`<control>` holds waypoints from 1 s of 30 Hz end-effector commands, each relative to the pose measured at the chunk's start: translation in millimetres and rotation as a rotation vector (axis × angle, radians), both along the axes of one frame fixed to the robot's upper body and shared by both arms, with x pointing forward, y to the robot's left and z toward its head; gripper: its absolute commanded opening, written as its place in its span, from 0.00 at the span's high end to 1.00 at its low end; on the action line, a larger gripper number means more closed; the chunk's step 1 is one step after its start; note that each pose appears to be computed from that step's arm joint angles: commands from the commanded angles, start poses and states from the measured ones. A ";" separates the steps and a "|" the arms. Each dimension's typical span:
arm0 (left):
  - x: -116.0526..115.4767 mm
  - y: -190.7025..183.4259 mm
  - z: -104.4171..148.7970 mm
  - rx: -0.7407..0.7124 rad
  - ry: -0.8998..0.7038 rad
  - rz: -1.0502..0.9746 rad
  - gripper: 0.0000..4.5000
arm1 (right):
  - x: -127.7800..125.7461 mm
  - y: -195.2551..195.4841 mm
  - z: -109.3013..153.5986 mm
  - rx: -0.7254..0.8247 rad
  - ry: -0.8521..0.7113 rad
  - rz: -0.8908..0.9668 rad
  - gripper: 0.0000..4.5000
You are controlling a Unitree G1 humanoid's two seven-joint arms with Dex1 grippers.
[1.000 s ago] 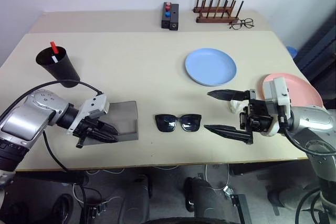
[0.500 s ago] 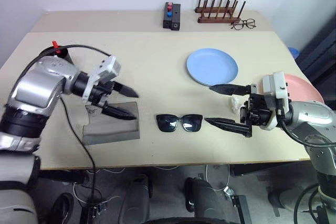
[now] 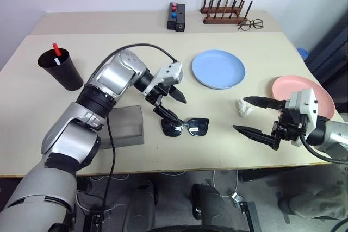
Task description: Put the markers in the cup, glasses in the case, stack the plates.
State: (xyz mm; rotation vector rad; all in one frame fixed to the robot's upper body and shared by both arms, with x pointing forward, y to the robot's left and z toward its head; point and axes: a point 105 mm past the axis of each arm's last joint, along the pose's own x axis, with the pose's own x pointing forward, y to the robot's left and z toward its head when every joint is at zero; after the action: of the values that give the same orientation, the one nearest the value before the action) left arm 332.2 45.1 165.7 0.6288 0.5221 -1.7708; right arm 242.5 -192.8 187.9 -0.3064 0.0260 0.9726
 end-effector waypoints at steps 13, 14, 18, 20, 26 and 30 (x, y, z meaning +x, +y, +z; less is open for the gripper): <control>3.9 -27.3 -35.0 0.073 -0.098 -0.126 0.01 | -16.7 3.7 9.8 0.032 -0.076 -0.084 0.00; 4.9 -27.3 -37.4 0.081 -0.105 -0.123 0.01 | -16.7 3.8 9.8 0.035 -0.077 -0.088 0.00; 2.6 -30.8 -42.1 0.079 -0.061 -0.103 0.06 | -16.2 3.8 10.2 0.039 -0.082 -0.098 0.00; -1.0 -29.6 -44.2 0.087 -0.022 -0.102 0.18 | -15.7 3.5 10.0 0.038 -0.084 -0.101 0.00; -0.5 -20.3 -50.7 0.138 -0.033 -0.095 0.84 | -13.9 2.9 11.0 0.034 -0.095 -0.109 0.00; -2.3 -20.5 -50.3 0.132 -0.022 -0.092 1.00 | -11.7 2.5 12.0 0.035 -0.102 -0.113 0.00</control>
State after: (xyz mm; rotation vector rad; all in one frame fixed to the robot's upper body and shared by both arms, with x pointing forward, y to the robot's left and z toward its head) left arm 329.3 18.3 121.4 0.7515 0.5595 -1.8436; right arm 232.0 -191.0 190.4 -0.2919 -0.0190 0.8512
